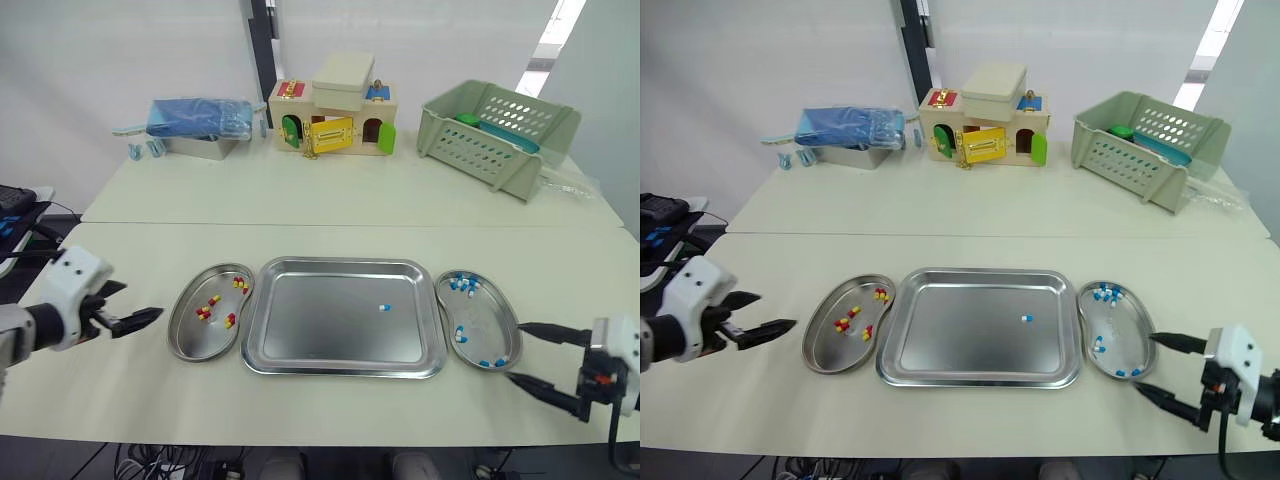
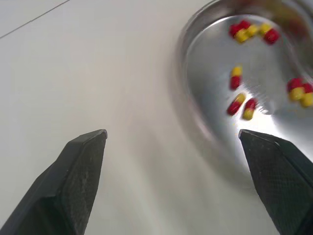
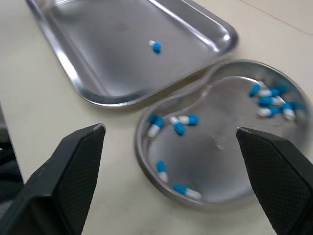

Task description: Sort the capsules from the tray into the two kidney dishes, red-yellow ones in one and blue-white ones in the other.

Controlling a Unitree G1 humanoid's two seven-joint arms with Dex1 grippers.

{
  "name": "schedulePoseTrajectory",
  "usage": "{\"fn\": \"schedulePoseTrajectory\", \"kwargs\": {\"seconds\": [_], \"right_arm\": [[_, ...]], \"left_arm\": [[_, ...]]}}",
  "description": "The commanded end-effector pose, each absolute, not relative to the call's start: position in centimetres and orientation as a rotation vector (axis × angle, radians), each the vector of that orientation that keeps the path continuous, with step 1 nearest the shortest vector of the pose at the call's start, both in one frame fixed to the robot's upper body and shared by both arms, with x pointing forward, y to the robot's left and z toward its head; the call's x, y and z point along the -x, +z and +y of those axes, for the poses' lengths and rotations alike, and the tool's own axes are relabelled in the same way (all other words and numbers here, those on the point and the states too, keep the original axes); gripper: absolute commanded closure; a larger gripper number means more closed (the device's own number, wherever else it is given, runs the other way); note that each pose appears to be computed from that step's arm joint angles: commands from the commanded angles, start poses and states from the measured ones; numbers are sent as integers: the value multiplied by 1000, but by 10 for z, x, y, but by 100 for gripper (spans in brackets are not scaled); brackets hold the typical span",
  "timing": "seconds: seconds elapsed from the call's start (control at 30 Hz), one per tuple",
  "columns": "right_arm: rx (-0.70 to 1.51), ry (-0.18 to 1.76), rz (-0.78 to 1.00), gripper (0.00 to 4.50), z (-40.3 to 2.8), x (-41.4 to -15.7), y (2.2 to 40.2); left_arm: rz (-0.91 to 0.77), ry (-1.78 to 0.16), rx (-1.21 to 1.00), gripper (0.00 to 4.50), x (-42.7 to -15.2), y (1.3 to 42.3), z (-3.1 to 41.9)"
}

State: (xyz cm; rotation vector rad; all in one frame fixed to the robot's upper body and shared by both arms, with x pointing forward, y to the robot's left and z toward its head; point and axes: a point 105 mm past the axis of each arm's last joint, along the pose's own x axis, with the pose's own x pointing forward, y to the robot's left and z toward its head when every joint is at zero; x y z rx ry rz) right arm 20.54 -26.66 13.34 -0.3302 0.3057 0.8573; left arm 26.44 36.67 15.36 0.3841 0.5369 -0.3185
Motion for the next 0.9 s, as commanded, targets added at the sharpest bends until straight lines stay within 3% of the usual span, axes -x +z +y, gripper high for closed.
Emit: {"fn": "schedulePoseTrajectory", "kwargs": {"seconds": [0.03,0.17,0.37,0.6,0.77,0.9], "right_arm": [[334,753,372,0,-293,-212,136],[340,687,506,0,-315,-217,124],[324,650,571,0,-325,-222,121],[347,623,554,0,-329,-230,131],[372,626,545,0,-333,-230,136],[369,659,521,0,-333,-231,148]], "left_arm": [[521,-215,-436,2,-259,168,399],[532,-154,-446,2,-255,166,421],[535,-152,-441,2,-253,160,426],[541,-167,-420,2,-247,147,420],[395,-283,-418,2,-243,153,390],[218,-494,-435,2,-228,168,336]]}}
